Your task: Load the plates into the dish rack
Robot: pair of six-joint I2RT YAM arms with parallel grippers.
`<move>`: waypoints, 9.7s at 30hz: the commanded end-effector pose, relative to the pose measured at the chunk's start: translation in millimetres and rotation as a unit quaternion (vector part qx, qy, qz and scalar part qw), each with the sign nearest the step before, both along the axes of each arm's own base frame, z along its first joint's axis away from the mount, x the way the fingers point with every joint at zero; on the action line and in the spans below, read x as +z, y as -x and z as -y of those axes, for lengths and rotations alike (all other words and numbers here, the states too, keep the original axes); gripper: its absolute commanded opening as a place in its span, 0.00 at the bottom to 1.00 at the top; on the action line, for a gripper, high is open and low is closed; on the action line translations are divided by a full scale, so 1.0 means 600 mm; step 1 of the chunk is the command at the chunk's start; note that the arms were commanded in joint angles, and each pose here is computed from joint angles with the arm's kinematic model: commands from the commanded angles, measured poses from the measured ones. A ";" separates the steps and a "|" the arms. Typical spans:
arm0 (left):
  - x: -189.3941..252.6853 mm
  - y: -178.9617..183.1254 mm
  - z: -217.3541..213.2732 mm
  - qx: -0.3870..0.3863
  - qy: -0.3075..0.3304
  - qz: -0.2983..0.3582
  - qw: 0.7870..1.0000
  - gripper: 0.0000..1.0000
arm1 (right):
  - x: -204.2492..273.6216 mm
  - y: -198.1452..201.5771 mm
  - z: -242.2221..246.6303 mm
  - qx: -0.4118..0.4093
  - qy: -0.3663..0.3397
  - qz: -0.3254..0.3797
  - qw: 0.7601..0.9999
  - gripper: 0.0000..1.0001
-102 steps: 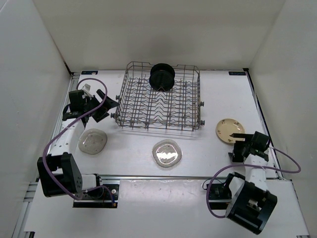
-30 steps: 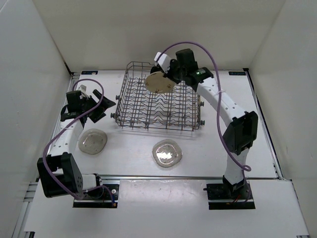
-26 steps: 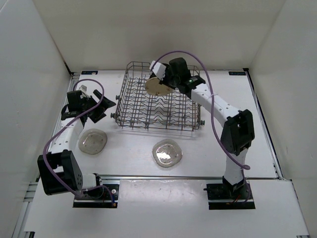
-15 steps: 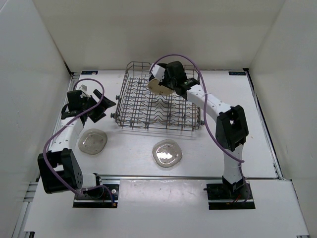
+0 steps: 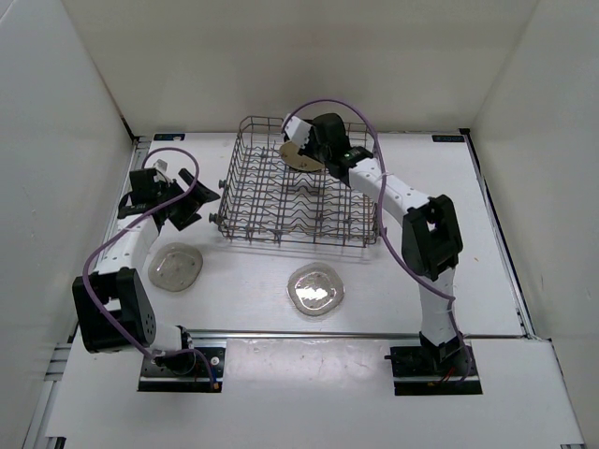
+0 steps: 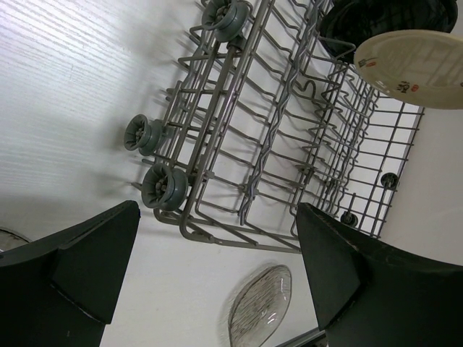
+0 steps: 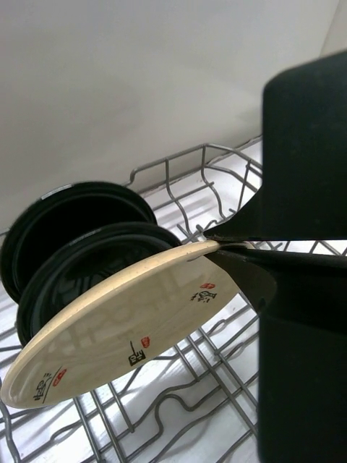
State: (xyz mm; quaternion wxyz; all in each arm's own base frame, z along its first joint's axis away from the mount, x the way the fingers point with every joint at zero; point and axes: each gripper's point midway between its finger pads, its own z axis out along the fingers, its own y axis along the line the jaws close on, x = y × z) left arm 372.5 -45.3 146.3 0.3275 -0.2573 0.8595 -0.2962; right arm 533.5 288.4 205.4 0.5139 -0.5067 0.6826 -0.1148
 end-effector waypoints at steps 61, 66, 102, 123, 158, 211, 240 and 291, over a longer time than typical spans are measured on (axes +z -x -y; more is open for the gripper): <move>-0.009 0.007 -0.003 -0.010 -0.008 0.001 1.000 1.00 | -0.091 -0.004 -0.013 -0.015 -0.052 -0.062 0.997 0.47; -0.009 0.007 -0.003 -0.010 -0.008 0.001 1.000 1.00 | -0.082 -0.005 -0.010 -0.019 -0.053 -0.056 0.997 0.58; -0.109 0.301 -0.076 0.256 -0.057 -0.204 0.943 1.00 | 0.219 0.332 -0.009 -0.150 -0.411 -0.168 0.883 0.78; -0.155 0.316 -0.124 0.428 0.003 -0.253 0.868 1.00 | 0.302 0.317 -0.020 -0.082 -0.486 -0.114 0.862 0.78; -0.278 0.288 -0.192 0.513 0.048 -0.321 0.795 0.12 | 0.288 0.303 0.066 -0.101 -0.516 -0.098 0.845 0.75; 0.310 -0.184 0.135 -0.155 -0.458 0.280 0.829 0.10 | 0.186 0.342 0.127 -0.179 -0.423 -0.140 0.877 0.93; 0.171 -0.171 0.303 -0.486 -0.543 0.392 0.562 0.10 | 0.196 0.326 0.329 -0.384 -0.486 -0.063 0.782 0.99; 0.069 -0.220 0.342 -0.481 -0.599 0.378 0.517 0.10 | 0.189 0.330 0.372 -0.405 -0.464 -0.032 0.787 0.99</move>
